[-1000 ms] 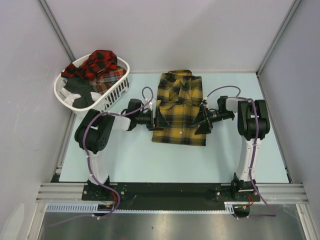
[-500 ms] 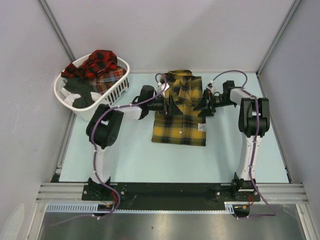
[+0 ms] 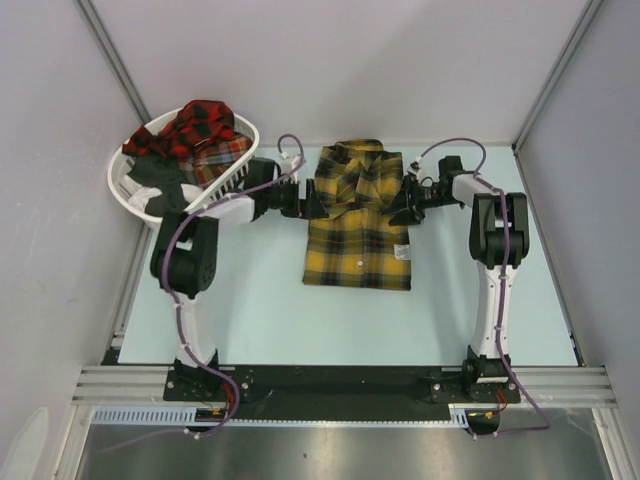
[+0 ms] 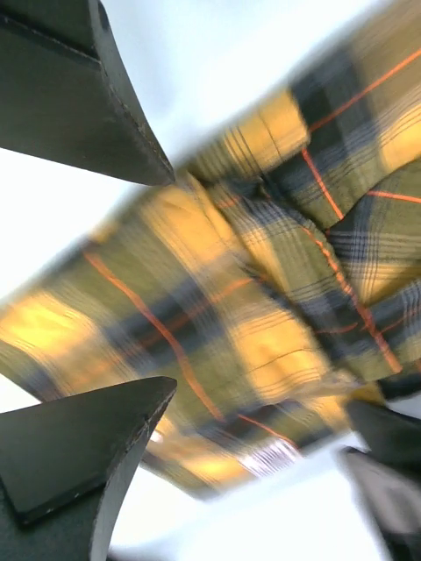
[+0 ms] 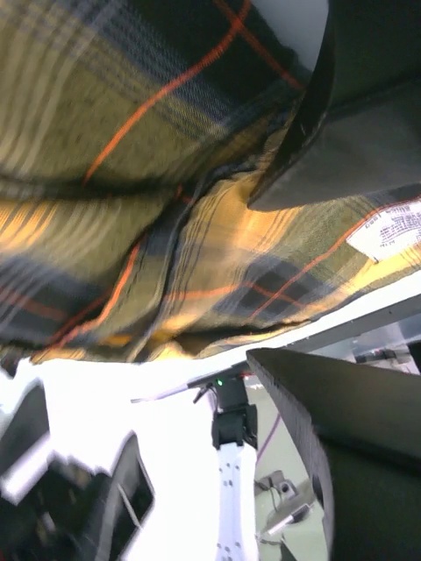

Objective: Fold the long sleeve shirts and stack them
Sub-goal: Fold the shirt

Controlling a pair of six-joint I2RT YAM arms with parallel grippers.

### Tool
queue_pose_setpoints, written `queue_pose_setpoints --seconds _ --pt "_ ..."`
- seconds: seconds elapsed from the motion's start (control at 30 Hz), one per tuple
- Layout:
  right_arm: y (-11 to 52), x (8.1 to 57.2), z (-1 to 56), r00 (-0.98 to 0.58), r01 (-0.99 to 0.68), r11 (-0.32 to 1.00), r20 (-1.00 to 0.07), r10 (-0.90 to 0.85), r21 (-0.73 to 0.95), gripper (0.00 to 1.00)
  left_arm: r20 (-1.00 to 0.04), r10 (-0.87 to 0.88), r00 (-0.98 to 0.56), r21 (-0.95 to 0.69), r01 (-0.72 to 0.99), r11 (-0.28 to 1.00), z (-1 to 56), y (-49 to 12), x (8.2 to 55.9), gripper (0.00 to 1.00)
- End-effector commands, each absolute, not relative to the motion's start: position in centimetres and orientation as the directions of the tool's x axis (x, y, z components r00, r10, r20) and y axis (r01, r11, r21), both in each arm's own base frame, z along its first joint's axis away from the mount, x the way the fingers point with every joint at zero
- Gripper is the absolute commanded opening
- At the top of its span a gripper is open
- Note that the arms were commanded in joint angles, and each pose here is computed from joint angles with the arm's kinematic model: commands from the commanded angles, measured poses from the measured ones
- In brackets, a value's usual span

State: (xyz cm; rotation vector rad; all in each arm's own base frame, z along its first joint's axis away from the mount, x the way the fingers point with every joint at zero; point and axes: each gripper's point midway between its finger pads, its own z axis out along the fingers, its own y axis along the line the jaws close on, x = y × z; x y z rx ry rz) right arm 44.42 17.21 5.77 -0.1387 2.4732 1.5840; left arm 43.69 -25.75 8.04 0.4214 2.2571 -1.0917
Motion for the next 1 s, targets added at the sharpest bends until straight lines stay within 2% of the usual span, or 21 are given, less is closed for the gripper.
queue_pose_setpoints --seconds 0.0,0.03,0.07,0.13,0.17,0.2,0.27,0.3,0.33,0.37,0.4,0.47,0.53,0.67,0.97 --pt "18.7 45.1 13.0 -0.898 -0.396 0.443 -0.440 -0.005 0.804 0.59 -0.816 0.451 -0.360 -0.047 0.820 0.570 15.2 -23.8 40.8 0.98" --pt "19.1 45.3 13.7 -0.875 -0.439 0.448 -0.484 -0.016 0.778 0.56 -0.802 0.550 -0.232 0.112 0.846 0.521 15.2 -22.8 39.4 0.99" --pt "20.1 45.1 13.5 -0.863 -0.464 0.459 -0.503 -0.042 0.758 0.51 -0.791 0.594 -0.148 0.237 0.820 0.521 15.8 -22.4 40.0 1.00" --pt "20.8 45.5 12.8 -0.843 -0.500 0.481 -0.532 -0.080 0.720 0.47 -0.790 0.613 -0.025 0.329 0.826 0.458 16.1 -23.2 37.7 0.99" --pt "21.3 45.5 12.5 -0.844 -0.501 0.482 -0.529 -0.090 0.718 0.45 -0.824 0.566 0.035 0.355 0.811 0.465 17.6 -24.0 38.0 0.99" --pt "22.2 45.9 12.8 -0.822 -0.538 0.475 -0.557 -0.115 0.696 0.45 -0.855 0.516 0.052 0.318 0.839 0.442 18.1 -25.0 37.1 0.99" --pt "22.7 46.3 11.6 -0.818 -0.548 0.480 -0.559 -0.136 0.685 0.44 -0.899 0.438 -0.012 0.219 0.853 0.473 18.8 -26.2 37.0 1.00" --pt "23.5 46.1 11.3 -0.816 -0.555 0.474 -0.557 -0.152 0.684 0.44 -0.904 0.426 -0.027 0.169 0.893 0.416 18.7 -27.1 36.0 0.99" --pt "23.8 46.1 11.0 -0.817 -0.557 0.469 -0.554 -0.161 0.685 0.44 -0.885 0.466 -0.001 0.173 0.927 0.332 18.7 -27.5 35.0 0.99" --pt "24.2 45.8 9.8 -0.824 -0.551 0.469 -0.539 -0.175 0.690 0.44 -0.874 0.485 0.009 0.189 0.927 0.324 18.1 -27.6 34.9 1.00" --pt "24.7 45.5 9.3 -0.828 -0.549 0.464 -0.530 -0.186 0.695 0.44 -0.831 0.557 0.019 0.277 0.882 0.382 17.2 -27.7 35.3 0.99" --pt "25.2 45.5 7.7 -0.844 -0.527 0.465 -0.504 -0.186 0.711 0.43 -0.761 0.624 0.178 0.458 0.828 0.323 15.9 -29.3 33.7 0.99" --pt "25.7 45.8 6.8 -0.846 -0.523 0.470 -0.501 -0.182 0.711 0.43 -0.698 0.663 0.271 0.552 0.793 0.257 14.1 -29.3 32.6 1.00" --pt "25.6 46.4 4.6 -0.844 -0.523 0.504 -0.501 -0.193 0.687 0.42 -0.614 0.697 0.372 0.616 0.777 0.128 11.2 -31.3 29.8 0.99" --pt "24.9 45.5 0.9 -0.899 -0.432 0.519 -0.398 -0.183 0.737 0.41 -0.484 0.718 0.501 0.680 0.731 -0.051 6.1 -33.7 27.1 0.99"
